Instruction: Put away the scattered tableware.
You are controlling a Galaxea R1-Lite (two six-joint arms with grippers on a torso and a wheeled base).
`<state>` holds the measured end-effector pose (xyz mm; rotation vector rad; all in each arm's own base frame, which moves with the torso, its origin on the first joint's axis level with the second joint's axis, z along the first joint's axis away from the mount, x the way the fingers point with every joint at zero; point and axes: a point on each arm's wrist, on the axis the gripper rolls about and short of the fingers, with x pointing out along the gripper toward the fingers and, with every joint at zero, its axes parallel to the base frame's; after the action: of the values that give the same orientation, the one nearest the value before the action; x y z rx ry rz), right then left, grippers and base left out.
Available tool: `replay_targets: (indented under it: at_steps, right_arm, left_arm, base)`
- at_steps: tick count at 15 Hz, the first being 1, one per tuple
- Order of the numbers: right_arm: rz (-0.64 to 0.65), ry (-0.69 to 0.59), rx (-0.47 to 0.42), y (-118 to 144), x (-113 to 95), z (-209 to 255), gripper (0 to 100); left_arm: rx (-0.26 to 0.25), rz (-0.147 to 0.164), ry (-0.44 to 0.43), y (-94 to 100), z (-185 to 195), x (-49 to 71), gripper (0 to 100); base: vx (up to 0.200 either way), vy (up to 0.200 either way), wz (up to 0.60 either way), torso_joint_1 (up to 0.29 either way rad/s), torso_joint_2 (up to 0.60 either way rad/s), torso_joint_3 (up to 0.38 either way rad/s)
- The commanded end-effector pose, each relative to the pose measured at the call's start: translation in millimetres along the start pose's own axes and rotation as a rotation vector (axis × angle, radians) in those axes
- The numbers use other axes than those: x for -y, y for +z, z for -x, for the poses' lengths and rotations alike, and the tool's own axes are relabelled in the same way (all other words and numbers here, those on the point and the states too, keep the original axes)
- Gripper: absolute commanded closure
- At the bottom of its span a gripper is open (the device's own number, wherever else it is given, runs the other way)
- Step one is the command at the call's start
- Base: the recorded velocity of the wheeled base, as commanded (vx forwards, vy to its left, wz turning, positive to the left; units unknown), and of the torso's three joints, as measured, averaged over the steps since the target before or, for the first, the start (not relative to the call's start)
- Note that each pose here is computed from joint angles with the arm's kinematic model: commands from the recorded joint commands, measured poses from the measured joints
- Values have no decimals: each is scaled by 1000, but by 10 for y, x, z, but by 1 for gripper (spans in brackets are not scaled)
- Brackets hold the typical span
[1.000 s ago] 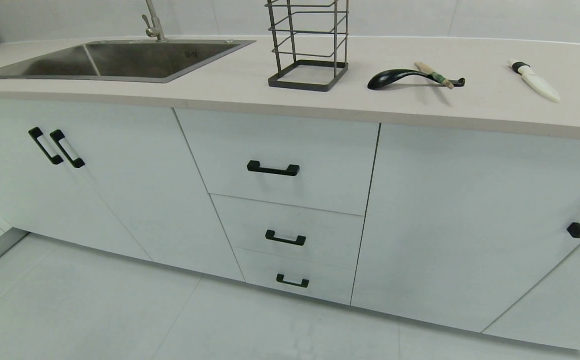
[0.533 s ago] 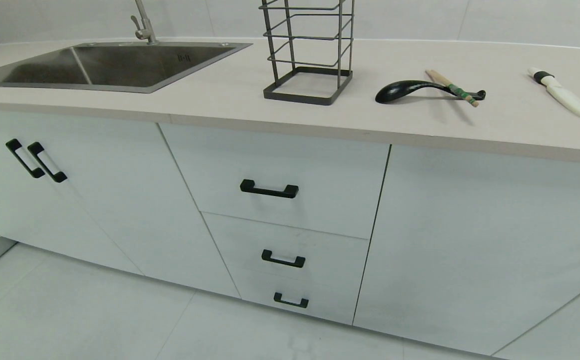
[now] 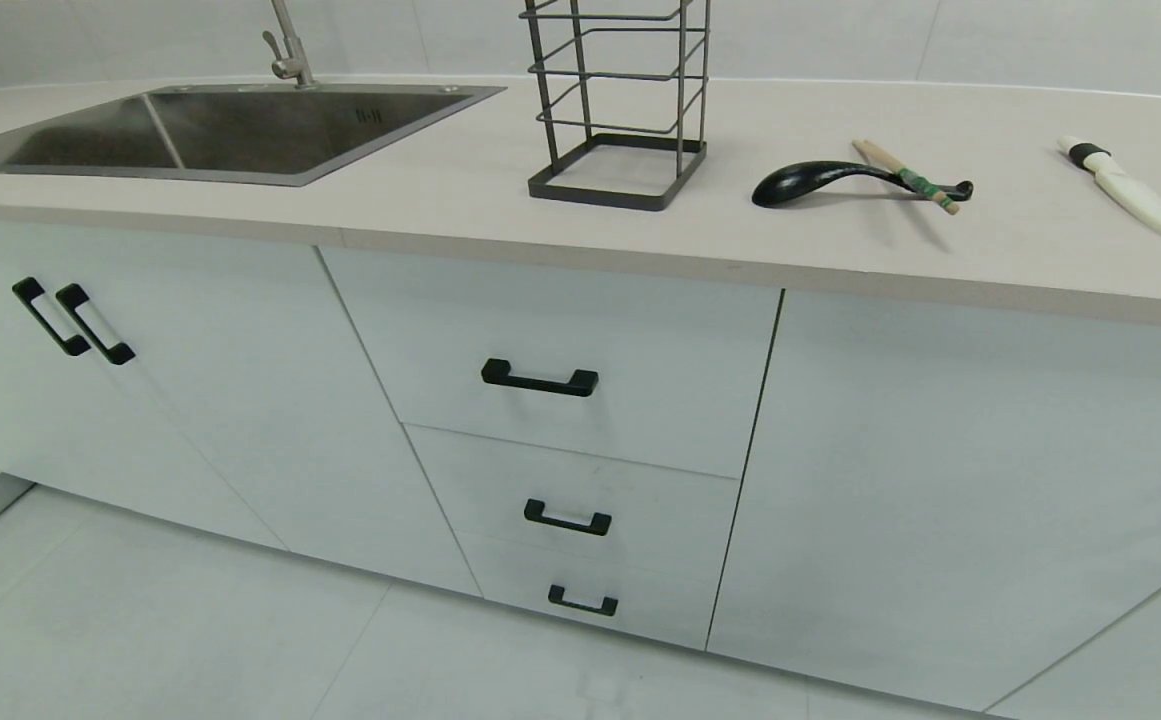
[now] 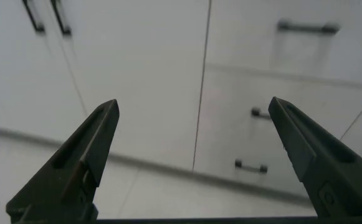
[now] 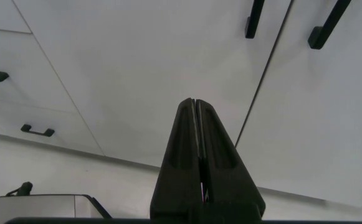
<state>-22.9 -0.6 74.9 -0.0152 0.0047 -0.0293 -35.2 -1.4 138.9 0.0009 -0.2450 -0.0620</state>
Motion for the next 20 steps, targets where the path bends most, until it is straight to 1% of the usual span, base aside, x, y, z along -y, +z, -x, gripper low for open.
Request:
replay_targets:
  at_steps: [1,2,3,4,5,7,8,9,10,11,12,14,15,16,17,18,19,20]
  right_arm:
    - [0,-1,-2,0,0,-1,100]
    - [0,0,-2,0,0,-1,100]
    - [0,0,-2,0,0,-1,100]
    - [0,0,-2,0,0,-1,100]
    - [0,0,-2,0,0,-1,100]
    - [0,0,-2,0,0,-1,100]
    - [0,0,-2,0,0,-1,100]
    - [0,0,-2,0,0,-1,100]
    - [0,0,-2,0,0,-1,100]
    - [0,0,-2,0,0,-1,100]
    - [0,0,-2,0,0,-1,100]
    - [0,0,-2,0,0,-1,100]
    - [0,0,-2,0,0,-1,100]
    - [0,0,-2,0,0,-1,100]
    - [0,0,-2,0,0,-1,100]
    - [0,0,-2,0,0,-1,100]
    - [0,0,-2,0,0,-1,100]
    - [0,0,-2,0,0,-1,100]
  left_arm:
    - [-57,-130,-108,234,-185,3,0]
    - [-73,-220,-194,247,-244,8,0]
    - [-96,-345,-329,246,-352,22,0]
    - [-121,-459,-431,234,-471,38,0]
    - [-126,-554,-506,261,-568,52,0]
    - [-155,-717,-615,401,-813,85,0]
    - [-159,-787,-648,471,-926,101,0]
    - [-171,-850,-693,501,-1012,118,0]
    - [-186,-895,-745,472,-1060,141,0]
    - [-190,-922,-788,433,-1079,161,0]
    - [-182,-934,-820,407,-1072,178,0]
    - [-202,-931,-871,359,-1115,212,0]
    - [-222,-926,-921,317,-1185,258,0]
    - [-244,-934,-969,266,-1259,307,0]
    - [-271,-980,-1059,168,-1421,405,0]
    - [-284,-1019,-1122,91,-1519,475,0]
    - [-307,-1049,-1183,-3,-1589,546,0]
    - [-337,-1066,-1228,-87,-1631,613,0]
  base:
    - [0,0,0,0,0,0]
    - [0,0,0,0,0,0]
    - [0,0,0,0,0,0]
    - [0,0,0,0,0,0]
    - [0,0,0,0,0,0]
    - [0,0,0,0,0,0]
    - [0,0,0,0,0,0]
    - [0,0,0,0,0,0]
    - [0,0,0,0,0,0]
    - [0,0,0,0,0,0]
    - [0,0,0,0,0,0]
    - [0,0,0,0,0,0]
    - [0,0,0,0,0,0]
    - [0,0,0,0,0,0]
    - [0,0,0,0,0,0]
    - [0,0,0,0,0,0]
    - [0,0,0,0,0,0]
    - [0,0,0,0,0,0]
